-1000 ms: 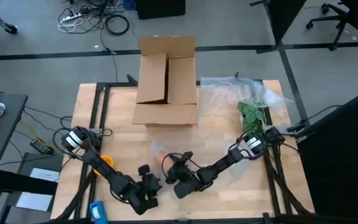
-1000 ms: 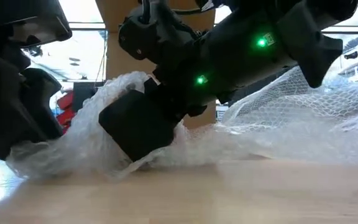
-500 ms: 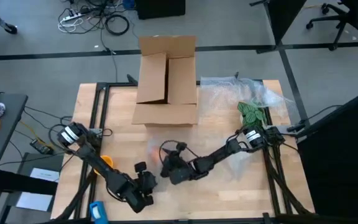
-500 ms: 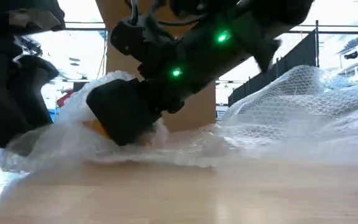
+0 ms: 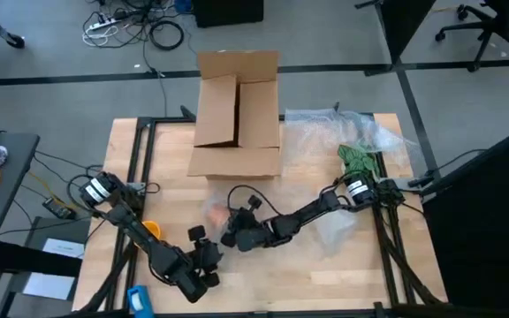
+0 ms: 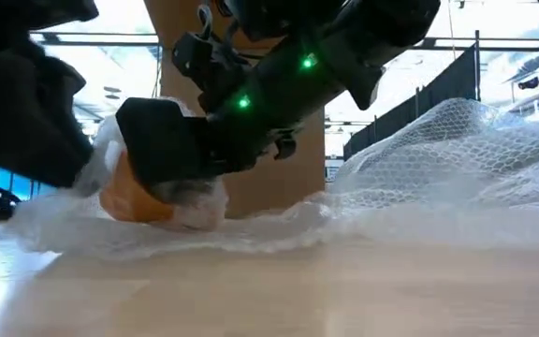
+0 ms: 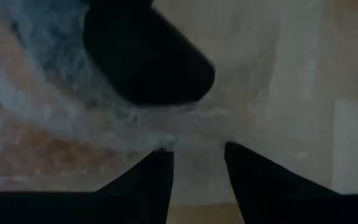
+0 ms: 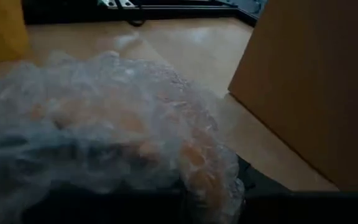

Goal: Wrap mug
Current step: Wrap the orange cup with the bubble wrap

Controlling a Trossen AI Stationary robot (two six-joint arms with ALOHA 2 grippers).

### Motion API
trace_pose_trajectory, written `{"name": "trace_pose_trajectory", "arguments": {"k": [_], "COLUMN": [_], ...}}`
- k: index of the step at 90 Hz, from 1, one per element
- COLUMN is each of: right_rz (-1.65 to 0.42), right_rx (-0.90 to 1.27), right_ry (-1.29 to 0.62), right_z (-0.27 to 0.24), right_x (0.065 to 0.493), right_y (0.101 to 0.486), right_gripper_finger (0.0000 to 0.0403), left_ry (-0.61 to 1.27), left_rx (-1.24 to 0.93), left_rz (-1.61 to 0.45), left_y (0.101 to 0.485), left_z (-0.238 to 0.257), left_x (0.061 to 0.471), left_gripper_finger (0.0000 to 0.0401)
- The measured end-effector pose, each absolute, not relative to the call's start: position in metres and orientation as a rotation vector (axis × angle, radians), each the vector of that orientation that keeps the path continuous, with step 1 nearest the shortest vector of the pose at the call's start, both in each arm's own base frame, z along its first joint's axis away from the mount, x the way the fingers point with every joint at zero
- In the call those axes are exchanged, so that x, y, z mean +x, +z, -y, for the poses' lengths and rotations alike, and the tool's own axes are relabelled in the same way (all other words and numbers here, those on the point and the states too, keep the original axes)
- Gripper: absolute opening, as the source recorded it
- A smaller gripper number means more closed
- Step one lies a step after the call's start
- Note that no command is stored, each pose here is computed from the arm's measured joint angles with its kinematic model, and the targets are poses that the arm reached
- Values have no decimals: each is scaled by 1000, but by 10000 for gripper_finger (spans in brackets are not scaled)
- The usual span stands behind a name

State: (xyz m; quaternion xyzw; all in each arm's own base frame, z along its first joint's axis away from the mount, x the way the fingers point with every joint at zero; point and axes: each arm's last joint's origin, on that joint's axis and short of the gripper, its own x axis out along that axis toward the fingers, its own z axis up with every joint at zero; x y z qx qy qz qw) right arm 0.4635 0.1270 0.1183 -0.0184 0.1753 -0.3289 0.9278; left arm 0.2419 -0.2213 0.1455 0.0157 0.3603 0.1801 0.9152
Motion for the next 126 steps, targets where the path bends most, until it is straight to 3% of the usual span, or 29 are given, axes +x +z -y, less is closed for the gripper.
{"name": "trace_pose_trajectory", "arguments": {"k": [40, 53, 68, 109, 126], "right_rz": [-333, -373, -409, -470, -540], "right_rx": [50, -28, -110, -171, -189], "right_ry": [-645, -574, -507, -331, -262], "right_z": [-123, -127, -135, -148, -151], "right_x": [467, 467, 465, 463, 459], "right_y": [119, 119, 118, 115, 110], "right_gripper_finger": [8, 22, 72, 258, 302], "left_ry": [373, 365, 355, 364, 376], "left_rx": [-22, -14, -25, -24, -9], "left_rz": [-644, -642, -648, -631, -632], "left_y": [150, 150, 150, 150, 141], "left_z": [226, 227, 228, 228, 229], "left_x": [248, 248, 248, 249, 251], "left_gripper_finger": [131, 131, 131, 131, 131]}}
